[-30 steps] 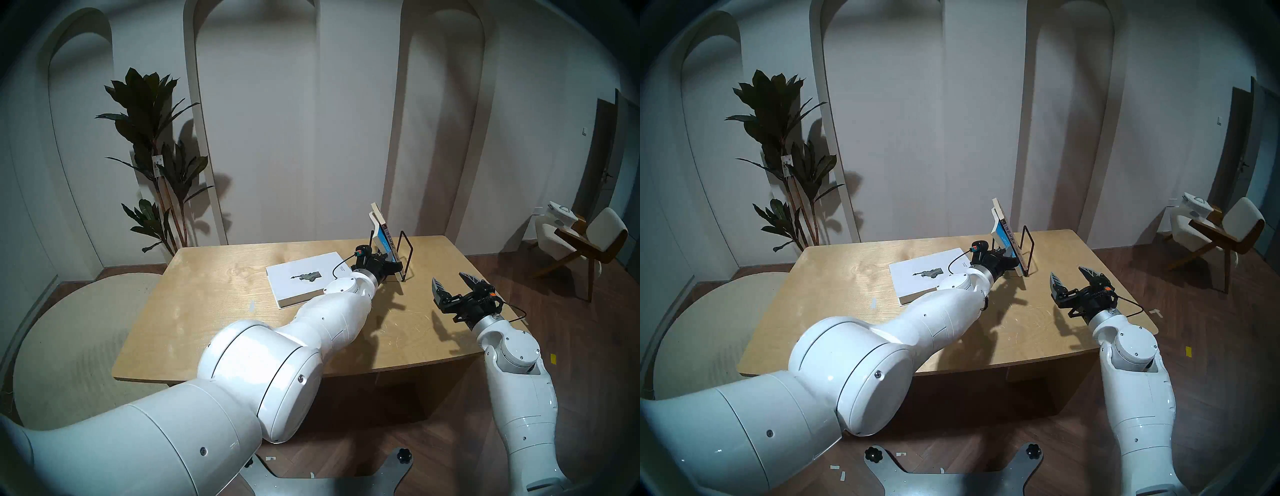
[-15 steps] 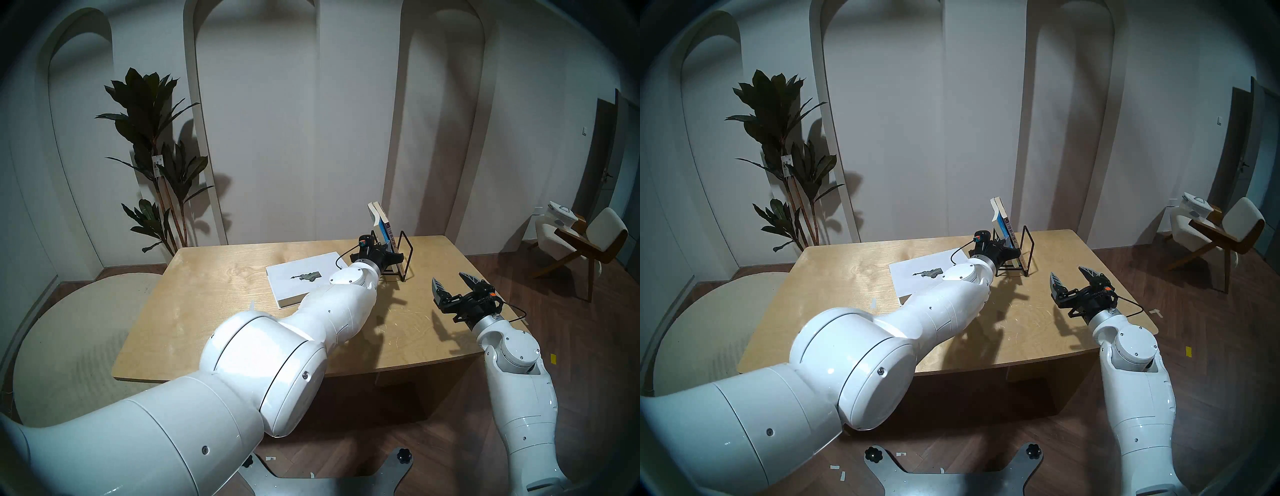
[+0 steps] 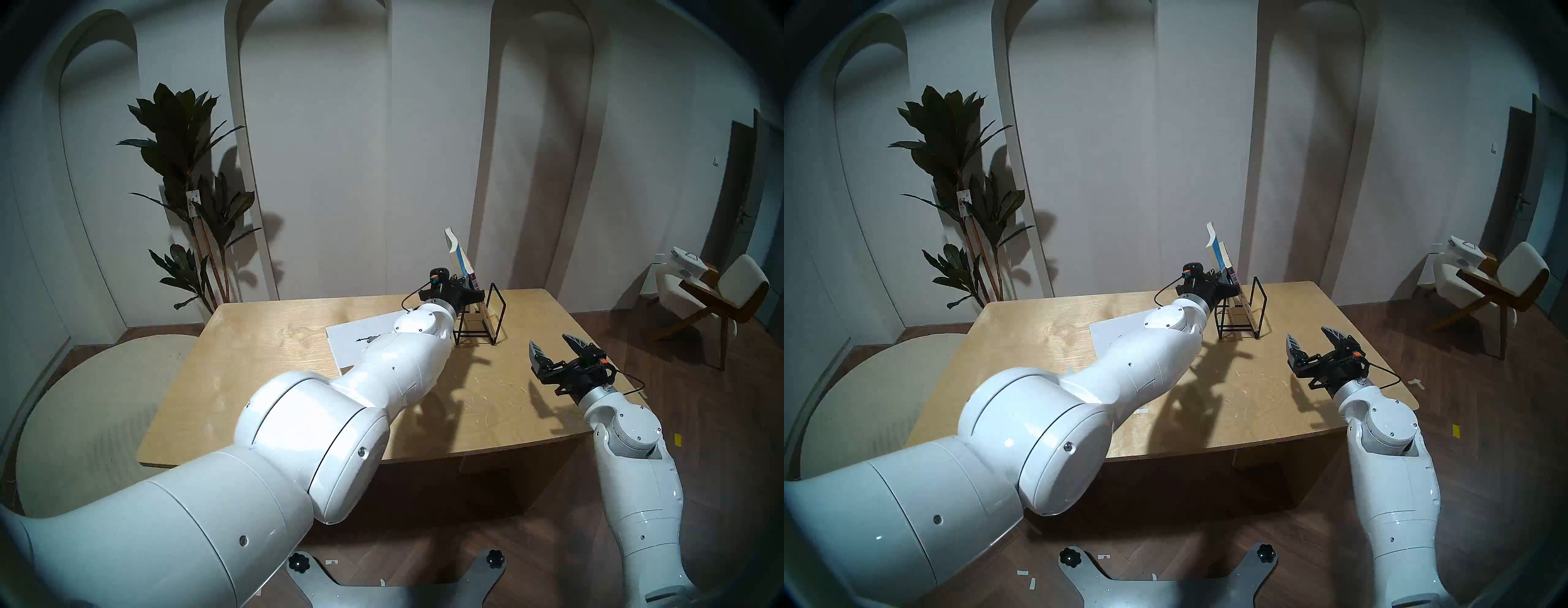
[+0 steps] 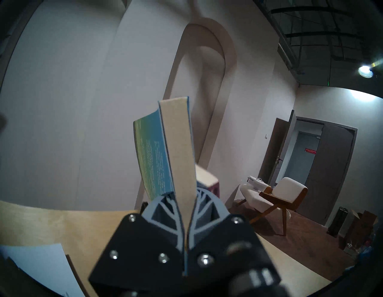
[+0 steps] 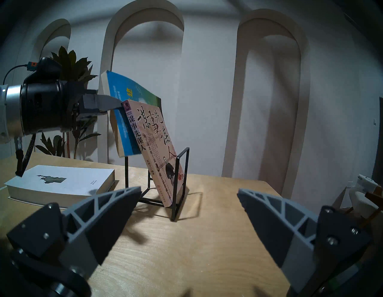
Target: Stack the books into one stack
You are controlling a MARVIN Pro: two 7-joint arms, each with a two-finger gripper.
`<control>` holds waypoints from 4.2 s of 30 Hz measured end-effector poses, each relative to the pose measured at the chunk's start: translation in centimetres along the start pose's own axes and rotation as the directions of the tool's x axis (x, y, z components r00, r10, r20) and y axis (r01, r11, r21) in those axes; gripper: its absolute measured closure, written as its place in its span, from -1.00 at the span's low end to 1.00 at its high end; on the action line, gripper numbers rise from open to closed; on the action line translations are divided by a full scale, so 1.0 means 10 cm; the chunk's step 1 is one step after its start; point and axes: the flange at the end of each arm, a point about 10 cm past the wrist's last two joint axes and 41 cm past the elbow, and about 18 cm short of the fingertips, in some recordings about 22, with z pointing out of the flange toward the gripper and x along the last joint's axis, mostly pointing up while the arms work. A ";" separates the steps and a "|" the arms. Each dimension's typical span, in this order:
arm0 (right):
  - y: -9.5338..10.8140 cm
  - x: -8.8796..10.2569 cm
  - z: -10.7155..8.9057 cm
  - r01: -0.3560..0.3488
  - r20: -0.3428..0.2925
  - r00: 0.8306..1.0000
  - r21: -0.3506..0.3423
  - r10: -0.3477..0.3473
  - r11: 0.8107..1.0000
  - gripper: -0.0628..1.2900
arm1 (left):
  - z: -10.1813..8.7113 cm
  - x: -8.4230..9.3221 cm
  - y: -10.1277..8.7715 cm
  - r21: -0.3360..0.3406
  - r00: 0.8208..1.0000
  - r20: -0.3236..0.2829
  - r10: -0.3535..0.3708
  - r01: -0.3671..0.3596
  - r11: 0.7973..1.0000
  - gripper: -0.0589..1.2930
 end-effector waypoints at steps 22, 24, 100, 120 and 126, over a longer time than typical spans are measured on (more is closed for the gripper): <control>0.00 -0.01 0.00 -0.001 0.003 1.000 0.001 0.001 1.000 -0.94 | -0.10 0.77 -0.78 -0.013 0.957 -0.243 0.157 -0.165 0.986 0.91; 0.00 -0.01 0.00 -0.001 0.004 1.000 0.001 0.001 1.000 -0.94 | -0.14 0.83 -0.90 0.003 0.954 -0.254 0.158 -0.162 0.987 0.91; 0.02 -0.06 0.03 -0.003 0.017 1.000 0.006 0.003 1.000 -0.94 | -1.80 -0.12 -1.64 -0.088 0.865 0.101 -0.491 0.499 0.862 0.91; 0.02 0.00 0.02 -0.002 0.000 1.000 0.004 0.002 1.000 -0.94 | -2.35 -0.38 -1.74 0.222 0.772 0.422 -0.475 0.419 0.880 0.91; 0.02 0.00 0.02 -0.002 -0.003 1.000 -0.001 0.002 1.000 -0.94 | -2.30 -0.21 -1.61 0.186 0.791 0.516 -0.329 0.271 0.944 -0.49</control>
